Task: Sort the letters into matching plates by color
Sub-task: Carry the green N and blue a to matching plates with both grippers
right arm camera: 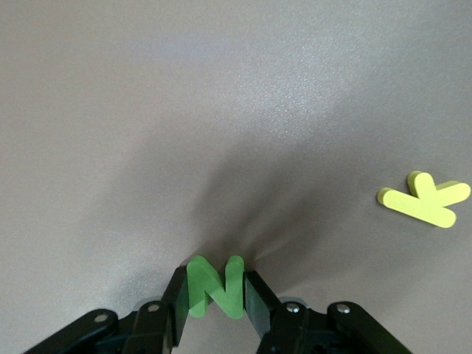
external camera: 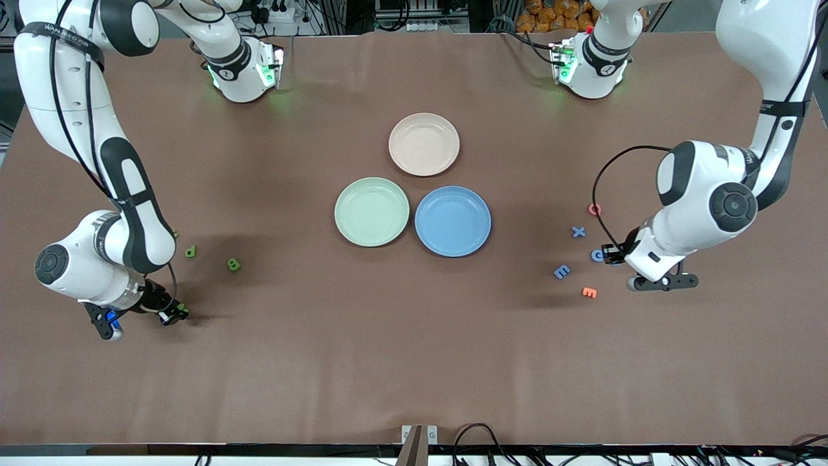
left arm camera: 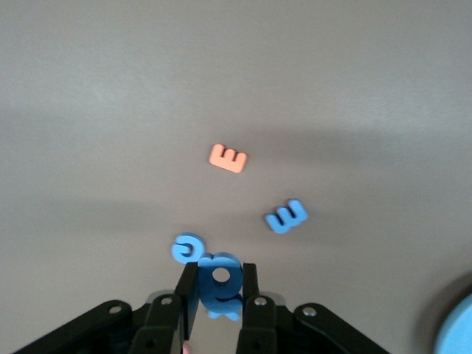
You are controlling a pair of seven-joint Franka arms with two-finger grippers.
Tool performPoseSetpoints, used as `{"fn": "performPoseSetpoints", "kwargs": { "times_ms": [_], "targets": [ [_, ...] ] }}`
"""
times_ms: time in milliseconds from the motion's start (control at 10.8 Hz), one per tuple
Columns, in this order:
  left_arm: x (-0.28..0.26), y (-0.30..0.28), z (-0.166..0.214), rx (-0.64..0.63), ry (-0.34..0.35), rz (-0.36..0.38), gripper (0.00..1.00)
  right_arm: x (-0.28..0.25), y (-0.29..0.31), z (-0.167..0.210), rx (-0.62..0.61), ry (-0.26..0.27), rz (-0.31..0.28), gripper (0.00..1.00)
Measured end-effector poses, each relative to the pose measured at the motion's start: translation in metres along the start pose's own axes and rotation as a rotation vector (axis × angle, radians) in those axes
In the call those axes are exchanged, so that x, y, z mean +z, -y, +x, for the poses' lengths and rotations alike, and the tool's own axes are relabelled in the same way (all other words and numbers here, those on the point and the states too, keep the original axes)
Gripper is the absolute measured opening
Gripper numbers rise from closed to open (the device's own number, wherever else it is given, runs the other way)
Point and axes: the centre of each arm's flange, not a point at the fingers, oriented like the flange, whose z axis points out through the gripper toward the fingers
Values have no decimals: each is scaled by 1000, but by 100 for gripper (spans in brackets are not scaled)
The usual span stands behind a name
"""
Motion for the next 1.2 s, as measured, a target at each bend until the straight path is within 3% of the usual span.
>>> {"fn": "performPoseSetpoints", "kwargs": {
  "times_ms": [740, 1203],
  "targets": [
    [-11, -75, -20, -292, 20, -29, 27, -17, 8, -6, -22, 11, 3, 33],
    [-11, -119, -40, -400, 42, -29, 27, -22, 26, -30, -62, 26, 2, 33]
  ]
}}
